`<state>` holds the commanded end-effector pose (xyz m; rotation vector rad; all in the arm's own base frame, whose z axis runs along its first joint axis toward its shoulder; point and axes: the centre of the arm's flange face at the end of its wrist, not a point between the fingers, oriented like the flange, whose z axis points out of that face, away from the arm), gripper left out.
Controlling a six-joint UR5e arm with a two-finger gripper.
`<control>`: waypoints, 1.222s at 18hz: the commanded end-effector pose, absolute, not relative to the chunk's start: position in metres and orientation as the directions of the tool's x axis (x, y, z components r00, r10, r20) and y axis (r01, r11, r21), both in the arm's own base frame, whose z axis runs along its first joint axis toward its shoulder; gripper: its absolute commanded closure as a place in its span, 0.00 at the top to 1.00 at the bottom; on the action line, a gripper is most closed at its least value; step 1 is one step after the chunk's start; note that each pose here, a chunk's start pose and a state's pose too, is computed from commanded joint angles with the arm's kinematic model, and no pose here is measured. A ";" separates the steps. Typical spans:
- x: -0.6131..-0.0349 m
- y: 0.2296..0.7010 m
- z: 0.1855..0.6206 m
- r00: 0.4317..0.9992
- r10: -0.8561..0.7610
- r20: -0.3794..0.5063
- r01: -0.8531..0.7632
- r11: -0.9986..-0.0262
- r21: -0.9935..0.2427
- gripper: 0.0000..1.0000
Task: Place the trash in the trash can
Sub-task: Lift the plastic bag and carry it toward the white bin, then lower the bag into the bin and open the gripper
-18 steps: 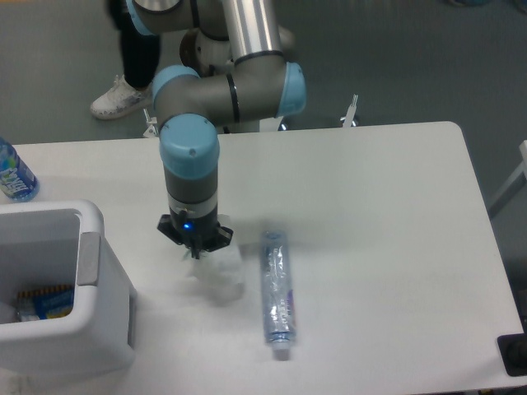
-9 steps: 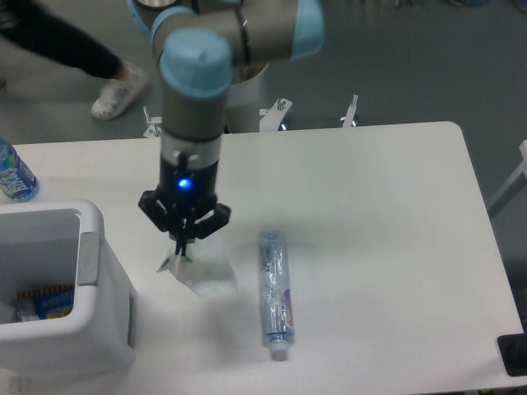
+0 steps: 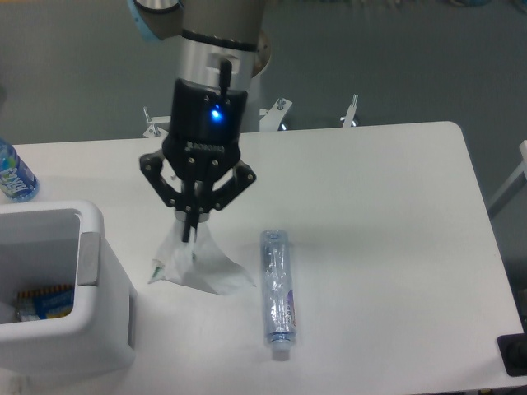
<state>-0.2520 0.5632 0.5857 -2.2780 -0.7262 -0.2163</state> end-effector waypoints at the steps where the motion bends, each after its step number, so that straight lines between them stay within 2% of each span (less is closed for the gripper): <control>1: -0.244 0.567 0.586 0.833 0.426 0.354 0.552 -0.587 -0.593 0.00; 11: -0.146 0.619 0.577 0.891 0.273 0.363 0.446 -0.677 -0.585 0.00; 16: -0.107 0.642 0.552 0.901 0.223 0.372 0.408 -0.727 -0.553 0.00; 17: -0.104 0.646 0.546 0.901 0.219 0.374 0.405 -0.733 -0.546 0.02; 18: -0.095 0.650 0.540 0.904 0.207 0.374 0.394 -0.743 -0.541 0.14; 19: -0.091 0.652 0.538 0.905 0.203 0.374 0.390 -0.747 -0.537 0.32; 20: -0.092 0.653 0.536 0.909 0.200 0.367 0.383 -0.748 -0.542 0.62; 21: -0.095 0.656 0.537 0.915 0.188 0.357 0.370 -0.745 -0.556 0.87; 22: -0.095 0.657 0.540 0.922 0.176 0.345 0.356 -0.737 -0.575 1.00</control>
